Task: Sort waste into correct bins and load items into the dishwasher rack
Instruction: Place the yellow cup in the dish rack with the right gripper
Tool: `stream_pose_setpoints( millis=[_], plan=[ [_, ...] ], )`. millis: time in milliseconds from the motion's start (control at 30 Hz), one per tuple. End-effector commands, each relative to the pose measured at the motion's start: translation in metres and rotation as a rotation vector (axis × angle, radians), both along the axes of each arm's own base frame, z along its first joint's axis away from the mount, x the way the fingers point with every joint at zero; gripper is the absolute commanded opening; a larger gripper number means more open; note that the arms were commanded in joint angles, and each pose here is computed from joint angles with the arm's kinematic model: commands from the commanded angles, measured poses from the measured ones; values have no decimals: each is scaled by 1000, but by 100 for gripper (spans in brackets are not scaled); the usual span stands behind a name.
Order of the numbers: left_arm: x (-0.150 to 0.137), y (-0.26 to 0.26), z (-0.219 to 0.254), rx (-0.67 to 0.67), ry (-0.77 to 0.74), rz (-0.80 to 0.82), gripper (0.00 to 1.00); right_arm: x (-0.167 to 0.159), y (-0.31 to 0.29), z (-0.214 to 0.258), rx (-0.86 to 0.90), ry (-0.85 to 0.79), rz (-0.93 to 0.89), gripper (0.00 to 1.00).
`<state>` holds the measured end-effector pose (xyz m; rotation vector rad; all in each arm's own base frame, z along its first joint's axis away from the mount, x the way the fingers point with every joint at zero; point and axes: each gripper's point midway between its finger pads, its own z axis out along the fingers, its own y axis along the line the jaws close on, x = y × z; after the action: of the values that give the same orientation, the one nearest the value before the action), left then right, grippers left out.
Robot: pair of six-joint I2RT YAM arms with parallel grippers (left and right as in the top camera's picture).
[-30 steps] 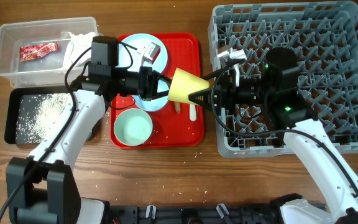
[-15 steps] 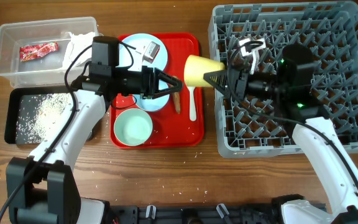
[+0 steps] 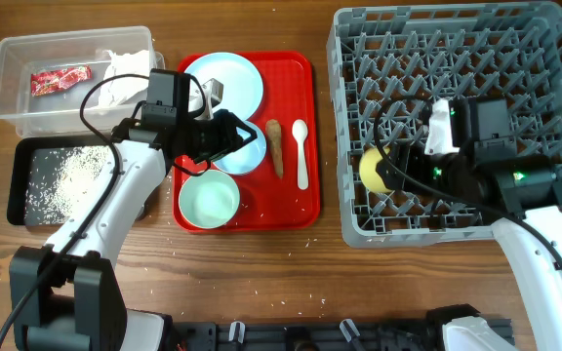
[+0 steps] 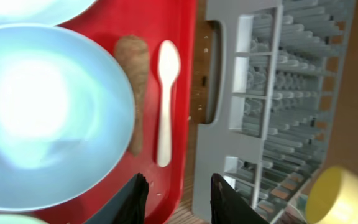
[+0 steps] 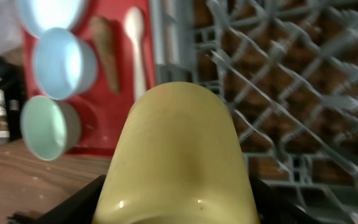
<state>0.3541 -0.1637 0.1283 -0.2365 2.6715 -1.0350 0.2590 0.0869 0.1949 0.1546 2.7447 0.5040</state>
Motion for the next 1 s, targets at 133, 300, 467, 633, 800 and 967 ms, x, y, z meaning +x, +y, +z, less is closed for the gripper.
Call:
stream_pose_setpoints(
  millis=[133,300,467,633,800,967],
  plan=[
    [6,16,-9,147,-47,10,35,-20,-8,-36,-195,191,-26,29],
    [4,20,-13,176,-43,6,36,-15,-7,-76,-237,337,-12,30],
    [4,20,-13,176,-43,6,36,-10,0,-93,-225,386,30,67],
    [6,27,-15,209,-53,16,40,6,11,-64,-171,278,75,71],
    [6,27,-15,213,-55,7,41,20,15,-37,-164,205,106,80],
    [6,27,-15,214,-57,5,41,18,14,-38,-166,213,109,80]
  ],
)
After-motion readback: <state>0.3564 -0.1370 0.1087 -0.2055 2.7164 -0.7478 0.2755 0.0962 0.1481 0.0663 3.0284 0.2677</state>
